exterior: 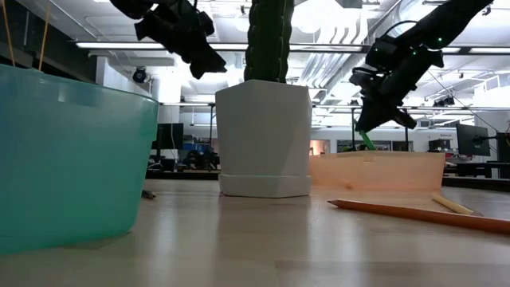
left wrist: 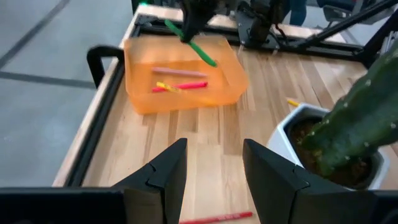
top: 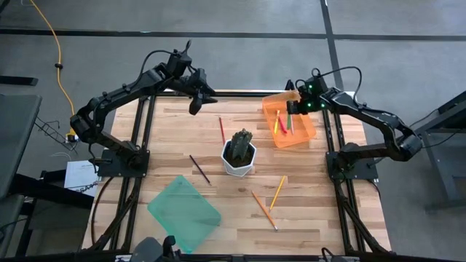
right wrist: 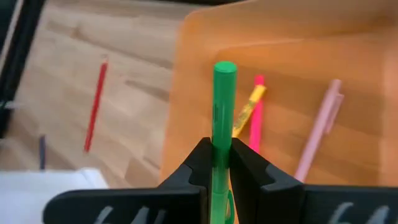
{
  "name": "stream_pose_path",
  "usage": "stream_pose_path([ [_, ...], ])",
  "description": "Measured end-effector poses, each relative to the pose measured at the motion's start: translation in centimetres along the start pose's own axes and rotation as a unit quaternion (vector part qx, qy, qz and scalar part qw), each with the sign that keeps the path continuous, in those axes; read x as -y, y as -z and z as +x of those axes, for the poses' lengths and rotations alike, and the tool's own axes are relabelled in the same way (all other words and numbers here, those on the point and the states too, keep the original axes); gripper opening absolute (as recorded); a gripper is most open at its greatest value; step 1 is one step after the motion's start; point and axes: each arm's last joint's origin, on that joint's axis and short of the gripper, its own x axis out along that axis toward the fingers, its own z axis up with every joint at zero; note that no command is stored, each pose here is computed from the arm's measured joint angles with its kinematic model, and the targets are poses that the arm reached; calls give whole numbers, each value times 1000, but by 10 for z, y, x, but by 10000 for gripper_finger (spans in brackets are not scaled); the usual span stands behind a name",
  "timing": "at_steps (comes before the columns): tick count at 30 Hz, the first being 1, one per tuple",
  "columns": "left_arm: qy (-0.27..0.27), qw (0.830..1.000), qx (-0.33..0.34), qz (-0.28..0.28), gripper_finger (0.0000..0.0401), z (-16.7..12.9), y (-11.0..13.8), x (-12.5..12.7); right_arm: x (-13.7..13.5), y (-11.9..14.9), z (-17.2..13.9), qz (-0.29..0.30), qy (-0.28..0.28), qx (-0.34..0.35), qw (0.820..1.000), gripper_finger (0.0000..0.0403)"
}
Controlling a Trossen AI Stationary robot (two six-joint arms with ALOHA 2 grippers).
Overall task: Sort pens & pencils
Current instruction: Put the green pen into the orange bin, then put the red pencil into the green bin
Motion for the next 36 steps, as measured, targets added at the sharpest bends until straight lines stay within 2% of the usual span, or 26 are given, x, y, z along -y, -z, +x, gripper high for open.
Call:
stream_pose_path([
  [4, 4, 1000, -11, -3, 143, 0, 3, 1, 3, 1, 2, 17, 30, 5, 999, 18],
  [8, 6, 1000, -17, -3, 143, 0, 4, 1, 7, 2, 12, 26, 41, -21, 999, 18],
  [16, -2, 1000, -30, -9, 143, 0, 6, 2, 10, 1, 21, 30, 41, -32, 998, 20],
  [30, 1, 999, -38, -12, 142, 0, 8, 2, 9, 1, 22, 38, 33, -34, 998, 99],
  [36, 4, 999, -46, -11, 142, 0, 10, 3, 8, 0, 22, 35, 27, -27, 999, 112],
])
